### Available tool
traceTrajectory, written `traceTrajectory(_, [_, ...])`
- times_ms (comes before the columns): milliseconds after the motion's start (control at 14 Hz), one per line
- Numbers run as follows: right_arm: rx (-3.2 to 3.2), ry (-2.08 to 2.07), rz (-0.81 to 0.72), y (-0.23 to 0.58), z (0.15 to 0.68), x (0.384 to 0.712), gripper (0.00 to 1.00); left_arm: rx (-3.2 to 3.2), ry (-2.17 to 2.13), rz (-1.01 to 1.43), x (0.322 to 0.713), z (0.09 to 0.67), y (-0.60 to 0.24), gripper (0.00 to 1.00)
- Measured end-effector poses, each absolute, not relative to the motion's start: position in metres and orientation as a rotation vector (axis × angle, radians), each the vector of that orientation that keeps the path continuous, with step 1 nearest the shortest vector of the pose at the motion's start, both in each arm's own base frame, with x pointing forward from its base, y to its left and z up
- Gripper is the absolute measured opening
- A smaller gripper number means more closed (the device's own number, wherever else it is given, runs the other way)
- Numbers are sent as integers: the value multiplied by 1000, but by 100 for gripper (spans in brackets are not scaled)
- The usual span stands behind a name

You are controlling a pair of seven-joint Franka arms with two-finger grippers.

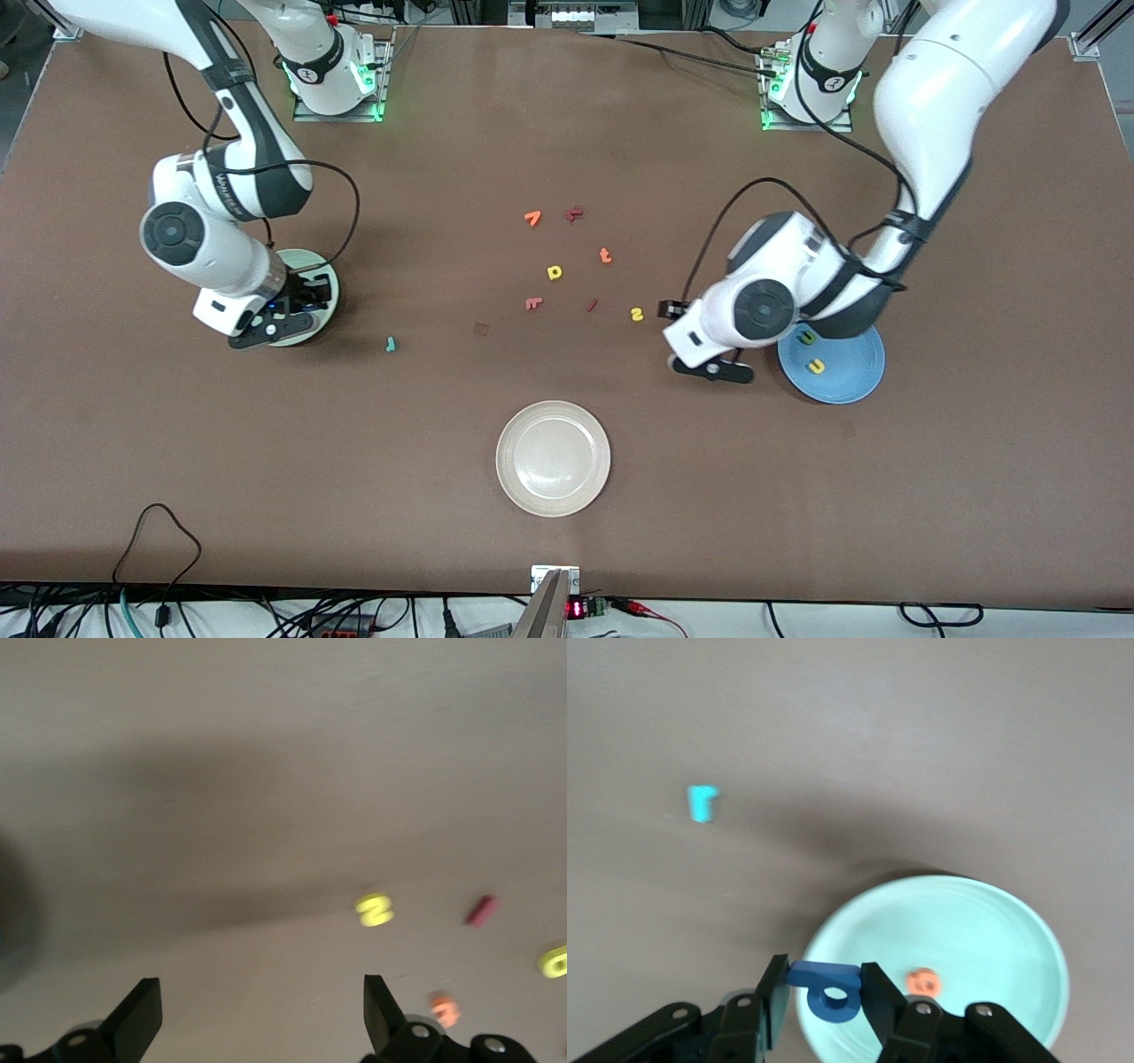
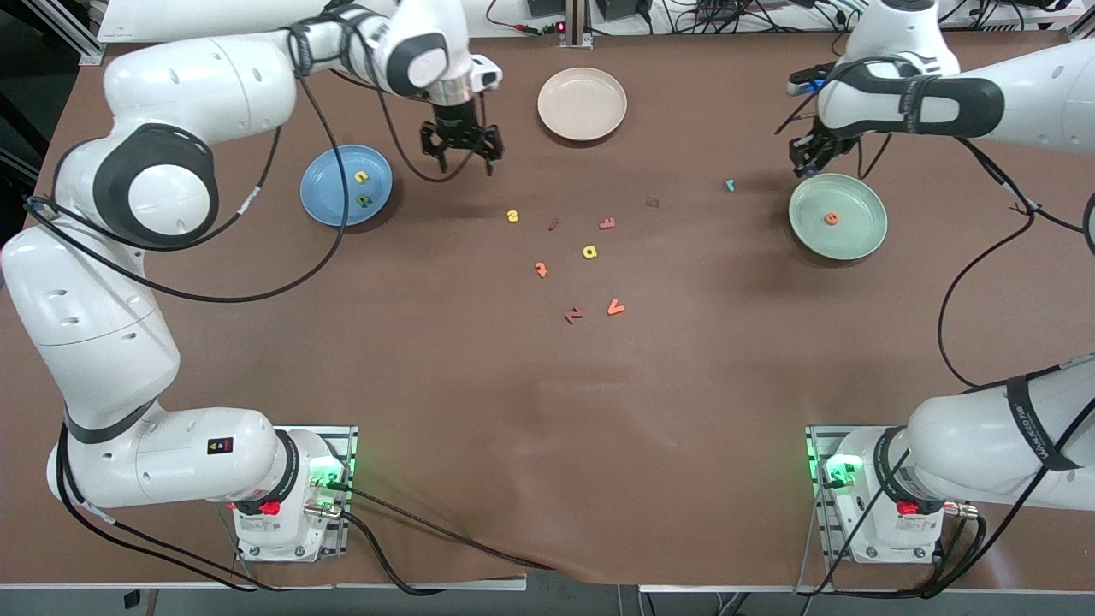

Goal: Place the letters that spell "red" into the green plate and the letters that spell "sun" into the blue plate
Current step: 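Place the p on the green plate while the left gripper places the u, then grasp the cyan r with the right gripper while the left gripper grasps the s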

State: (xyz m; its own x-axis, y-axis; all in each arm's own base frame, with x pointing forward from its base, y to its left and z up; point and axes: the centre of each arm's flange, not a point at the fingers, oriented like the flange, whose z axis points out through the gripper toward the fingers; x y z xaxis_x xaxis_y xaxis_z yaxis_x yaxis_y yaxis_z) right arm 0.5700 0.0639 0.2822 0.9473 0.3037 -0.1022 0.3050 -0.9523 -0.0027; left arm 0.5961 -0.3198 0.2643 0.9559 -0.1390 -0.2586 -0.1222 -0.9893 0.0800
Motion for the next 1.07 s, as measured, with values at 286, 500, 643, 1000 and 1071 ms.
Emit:
traceTrajectory(286, [3130, 436, -245, 17, 235, 566, 40, 3039, -53, -378, 563, 226, -365, 100])
traceTrajectory(500, [3148, 442, -243, 21, 215, 566, 62, 3035, -18, -343, 554, 207, -371, 96])
traceTrajectory(643, [3146, 444, -225, 21, 220, 568, 81, 3053, -47, -289, 551, 190, -366, 91])
traceTrajectory(1000, [3118, 455, -62, 36, 278, 580, 100, 3074, -44, -288, 542, 172, -370, 74])
traceTrajectory(1071, [3119, 445, -41, 50, 285, 579, 100, 3074, -43, -293, 539, 170, -373, 70])
